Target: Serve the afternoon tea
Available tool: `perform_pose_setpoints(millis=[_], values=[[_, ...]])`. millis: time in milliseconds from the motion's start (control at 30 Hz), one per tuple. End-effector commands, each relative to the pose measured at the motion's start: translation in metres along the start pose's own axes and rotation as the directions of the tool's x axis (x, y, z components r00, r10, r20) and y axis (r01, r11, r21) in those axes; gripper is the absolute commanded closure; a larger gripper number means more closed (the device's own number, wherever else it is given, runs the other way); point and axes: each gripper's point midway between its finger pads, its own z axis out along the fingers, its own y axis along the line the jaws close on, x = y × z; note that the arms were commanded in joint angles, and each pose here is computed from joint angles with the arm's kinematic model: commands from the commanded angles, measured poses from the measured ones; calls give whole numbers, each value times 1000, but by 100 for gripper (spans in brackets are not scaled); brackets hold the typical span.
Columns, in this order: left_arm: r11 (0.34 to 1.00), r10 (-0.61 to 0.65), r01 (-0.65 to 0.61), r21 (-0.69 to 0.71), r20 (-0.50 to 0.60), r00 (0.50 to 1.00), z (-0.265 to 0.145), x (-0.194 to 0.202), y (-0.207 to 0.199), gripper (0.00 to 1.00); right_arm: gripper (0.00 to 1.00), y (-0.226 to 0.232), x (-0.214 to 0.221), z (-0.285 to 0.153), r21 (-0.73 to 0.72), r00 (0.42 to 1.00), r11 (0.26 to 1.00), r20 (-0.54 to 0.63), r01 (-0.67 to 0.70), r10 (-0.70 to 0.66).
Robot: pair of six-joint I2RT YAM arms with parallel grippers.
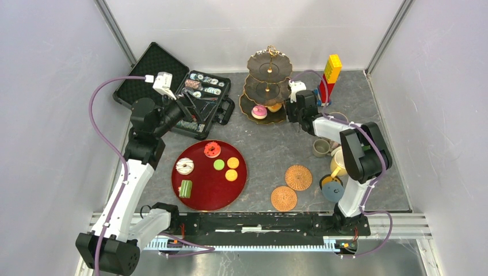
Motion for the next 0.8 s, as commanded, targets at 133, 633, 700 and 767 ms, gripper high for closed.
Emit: perform_pose_setpoints(millis=[133,633,700,767], values=[[998,-19,17,63,31,999,1,-11,-15,0,66,21,-40,4,-121,986,992,168,44,-23],[998,-23,21,63,24,999,3,-9,-14,0,51,21,-31,18,-115,989,993,143,38,-21],[998,-23,21,63,24,999,3,-9,-14,0,48,21,-30,19,-116,990,993,142,37,-20],[998,-23,22,63,24,999,3,-9,-14,0,47,22,-30,19,-115,990,993,140,35,-19]])
